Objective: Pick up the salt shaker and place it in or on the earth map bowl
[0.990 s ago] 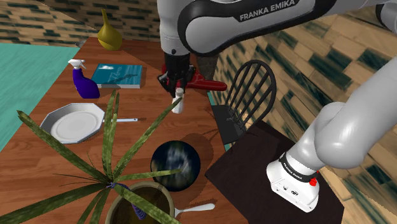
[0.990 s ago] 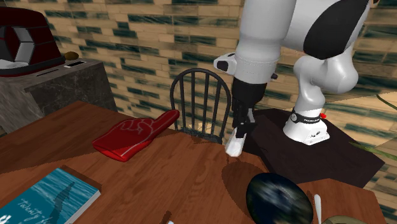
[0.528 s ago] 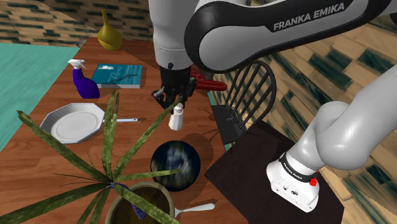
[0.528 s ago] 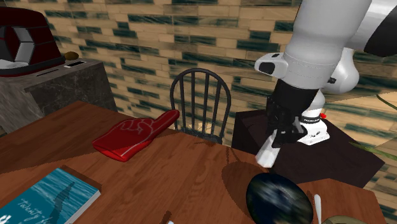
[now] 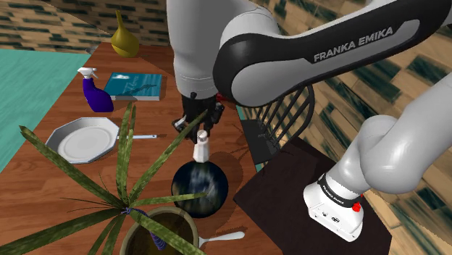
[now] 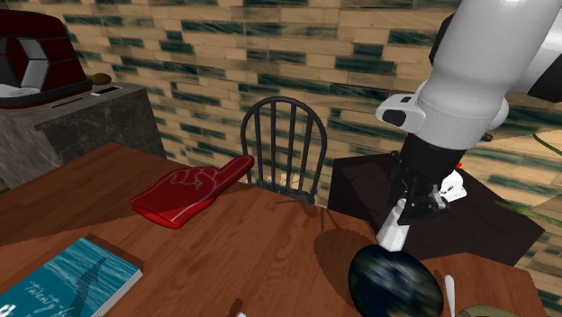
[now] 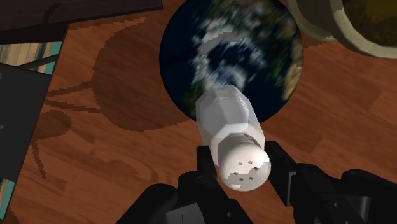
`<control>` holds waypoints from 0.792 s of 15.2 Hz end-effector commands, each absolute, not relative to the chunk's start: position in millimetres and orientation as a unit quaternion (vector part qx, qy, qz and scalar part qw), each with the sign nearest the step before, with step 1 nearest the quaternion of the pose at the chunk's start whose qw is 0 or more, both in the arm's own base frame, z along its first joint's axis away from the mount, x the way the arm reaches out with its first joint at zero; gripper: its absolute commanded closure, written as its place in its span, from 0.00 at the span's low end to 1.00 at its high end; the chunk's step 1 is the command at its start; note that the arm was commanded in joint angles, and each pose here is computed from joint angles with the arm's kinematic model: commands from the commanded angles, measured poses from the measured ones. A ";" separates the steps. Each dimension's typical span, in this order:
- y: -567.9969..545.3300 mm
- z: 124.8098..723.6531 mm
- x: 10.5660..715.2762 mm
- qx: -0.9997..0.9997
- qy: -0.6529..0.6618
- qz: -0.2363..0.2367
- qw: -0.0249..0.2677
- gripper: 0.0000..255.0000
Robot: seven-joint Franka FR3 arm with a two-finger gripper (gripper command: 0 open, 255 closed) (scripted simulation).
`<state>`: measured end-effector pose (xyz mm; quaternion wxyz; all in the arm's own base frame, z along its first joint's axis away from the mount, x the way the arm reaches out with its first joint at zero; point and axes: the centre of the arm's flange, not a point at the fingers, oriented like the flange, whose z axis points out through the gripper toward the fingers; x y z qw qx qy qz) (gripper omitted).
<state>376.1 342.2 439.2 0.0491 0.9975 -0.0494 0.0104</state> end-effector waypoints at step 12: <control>342.5 369.9 376.0 0.998 -0.049 0.011 0.049 1.00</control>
